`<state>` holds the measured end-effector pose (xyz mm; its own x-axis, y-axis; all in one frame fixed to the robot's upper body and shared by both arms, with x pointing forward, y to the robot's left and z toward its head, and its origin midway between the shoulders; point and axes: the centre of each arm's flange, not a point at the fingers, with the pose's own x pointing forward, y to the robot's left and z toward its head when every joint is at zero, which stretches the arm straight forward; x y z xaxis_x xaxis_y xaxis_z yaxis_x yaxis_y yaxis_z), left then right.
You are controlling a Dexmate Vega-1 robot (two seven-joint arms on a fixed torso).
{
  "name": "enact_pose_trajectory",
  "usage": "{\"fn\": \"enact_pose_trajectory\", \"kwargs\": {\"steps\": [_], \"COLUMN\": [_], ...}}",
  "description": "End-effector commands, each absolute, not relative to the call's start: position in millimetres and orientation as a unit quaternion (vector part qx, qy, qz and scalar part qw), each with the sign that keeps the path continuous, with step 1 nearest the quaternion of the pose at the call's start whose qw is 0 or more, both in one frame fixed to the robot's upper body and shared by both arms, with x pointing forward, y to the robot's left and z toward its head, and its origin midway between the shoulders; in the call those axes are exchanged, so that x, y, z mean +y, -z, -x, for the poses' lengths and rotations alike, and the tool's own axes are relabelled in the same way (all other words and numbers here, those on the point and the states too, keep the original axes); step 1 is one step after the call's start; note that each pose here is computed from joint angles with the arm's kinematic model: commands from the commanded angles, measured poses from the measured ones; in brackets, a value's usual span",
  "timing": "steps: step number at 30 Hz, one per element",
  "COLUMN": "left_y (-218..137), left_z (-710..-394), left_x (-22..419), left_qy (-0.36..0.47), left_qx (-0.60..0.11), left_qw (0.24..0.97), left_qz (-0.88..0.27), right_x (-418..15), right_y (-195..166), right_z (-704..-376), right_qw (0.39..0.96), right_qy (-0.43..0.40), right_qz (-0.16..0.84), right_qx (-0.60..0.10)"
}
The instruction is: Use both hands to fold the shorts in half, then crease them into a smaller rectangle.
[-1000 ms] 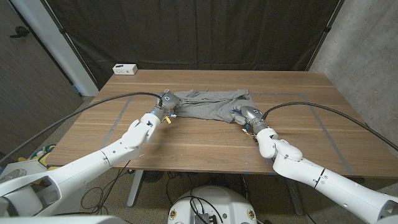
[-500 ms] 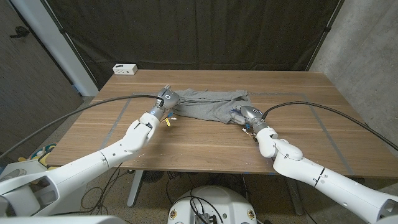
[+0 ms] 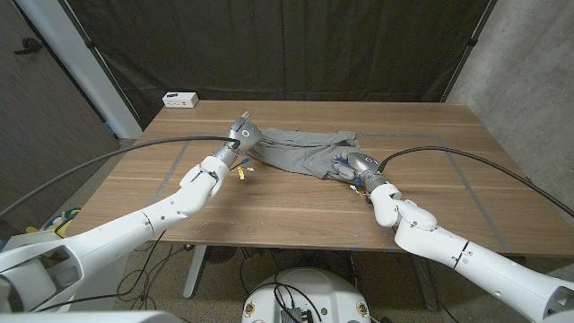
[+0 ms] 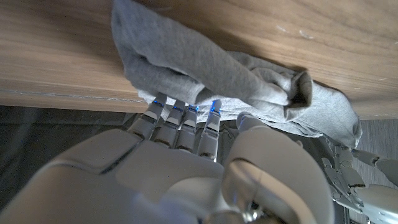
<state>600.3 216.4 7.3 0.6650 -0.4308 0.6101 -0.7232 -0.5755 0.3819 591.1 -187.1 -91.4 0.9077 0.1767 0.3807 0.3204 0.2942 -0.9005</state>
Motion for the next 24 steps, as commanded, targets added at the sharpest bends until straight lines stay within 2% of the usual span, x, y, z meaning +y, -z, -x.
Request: {"fn": "enact_pose_trajectory", "kwargs": {"steps": [1, 24], "left_y": [-21, -58], "left_z": [-599, -597], "left_x": [214, 202], "left_qy": [-0.251, -0.236], "left_qx": [-0.376, -0.449], "left_qw": [0.248, 0.111], "left_qz": [-0.857, -0.855], "right_x": [-189, -193], "right_y": [91, 94], "right_z": [-596, -607], "right_qw": [0.776, 0.763], "right_qy": [0.039, 0.027], "right_qz": [0.595, 0.615], "right_qx": [-0.206, -0.197]}}
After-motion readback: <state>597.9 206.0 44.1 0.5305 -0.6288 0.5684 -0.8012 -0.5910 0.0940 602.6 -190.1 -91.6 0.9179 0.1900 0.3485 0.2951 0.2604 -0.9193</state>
